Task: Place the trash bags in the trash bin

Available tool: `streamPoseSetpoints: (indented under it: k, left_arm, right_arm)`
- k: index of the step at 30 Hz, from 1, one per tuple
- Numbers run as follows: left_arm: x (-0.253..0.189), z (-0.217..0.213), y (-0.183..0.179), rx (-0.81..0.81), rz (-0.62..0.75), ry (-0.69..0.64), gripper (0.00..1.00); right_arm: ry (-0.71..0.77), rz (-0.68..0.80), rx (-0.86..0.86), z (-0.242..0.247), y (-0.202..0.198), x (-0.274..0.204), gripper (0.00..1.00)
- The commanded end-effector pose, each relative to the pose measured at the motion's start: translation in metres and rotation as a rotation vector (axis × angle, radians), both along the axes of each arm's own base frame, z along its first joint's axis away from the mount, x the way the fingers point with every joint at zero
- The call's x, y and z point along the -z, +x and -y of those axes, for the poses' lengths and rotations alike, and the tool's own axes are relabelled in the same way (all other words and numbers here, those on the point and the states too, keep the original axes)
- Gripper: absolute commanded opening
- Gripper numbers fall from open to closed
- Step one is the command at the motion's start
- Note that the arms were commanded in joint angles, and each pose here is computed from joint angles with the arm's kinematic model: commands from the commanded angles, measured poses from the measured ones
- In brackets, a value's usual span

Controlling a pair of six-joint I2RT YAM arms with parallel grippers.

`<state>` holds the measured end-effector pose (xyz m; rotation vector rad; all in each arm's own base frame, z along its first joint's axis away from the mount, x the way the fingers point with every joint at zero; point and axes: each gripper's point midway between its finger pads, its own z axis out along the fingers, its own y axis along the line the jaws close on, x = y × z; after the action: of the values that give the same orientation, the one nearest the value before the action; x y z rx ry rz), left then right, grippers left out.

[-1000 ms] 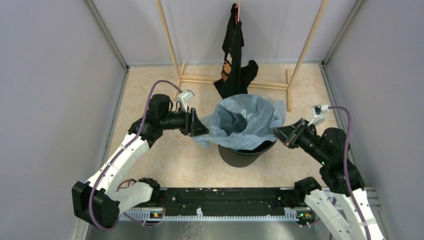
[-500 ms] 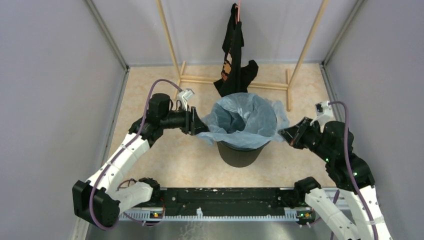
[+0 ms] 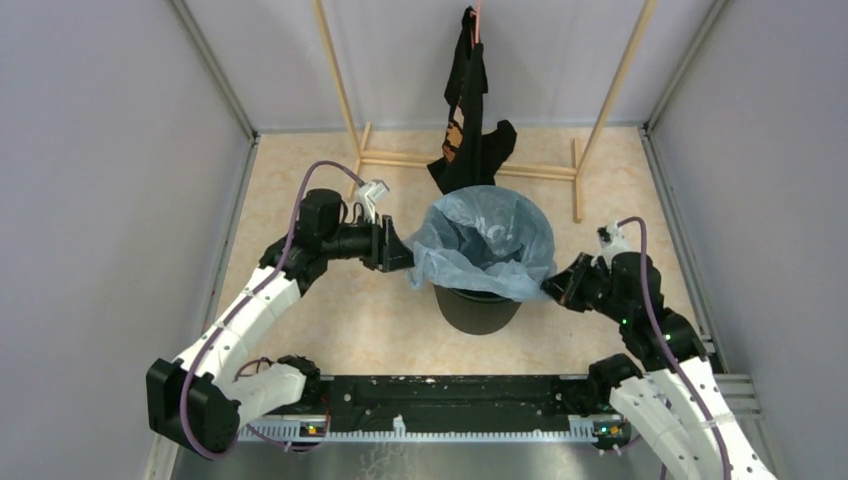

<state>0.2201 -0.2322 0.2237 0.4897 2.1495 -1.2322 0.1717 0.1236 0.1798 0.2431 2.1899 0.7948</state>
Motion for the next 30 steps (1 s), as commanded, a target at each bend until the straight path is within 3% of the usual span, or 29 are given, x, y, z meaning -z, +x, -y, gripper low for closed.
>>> streamPoseSetpoints:
  k: [1, 12, 18, 22, 25, 30]
  left_arm:
    - [-0.004, -0.002, 0.001, -0.027, 0.026, -0.012, 0.52]
    - [-0.014, 0.001, -0.007, -0.028, 0.019, -0.079, 0.46]
    - [-0.02, -0.016, -0.018, -0.053, 0.061, 0.015, 0.66]
    - [-0.02, -0.025, -0.037, -0.061, 0.034, 0.031, 0.73]
    - [-0.028, -0.042, -0.038, -0.182, 0.044, 0.059, 0.76]
    - [-0.048, -0.049, -0.04, -0.306, 0.081, -0.054, 0.85]
  right_arm:
    - [0.094, 0.116, -0.052, -0.021, 0.026, -0.03, 0.0]
    - [0.073, 0.162, -0.07, -0.032, 0.062, -0.039, 0.0]
    - [-0.026, 0.164, -0.037, -0.017, 0.062, -0.04, 0.11]
    - [-0.029, 0.174, -0.042, -0.014, 0.054, -0.04, 0.18]
    - [-0.016, 0.17, -0.043, -0.015, 0.05, -0.038, 0.19]
    - [0.004, 0.153, -0.062, -0.019, 0.047, -0.032, 0.19]
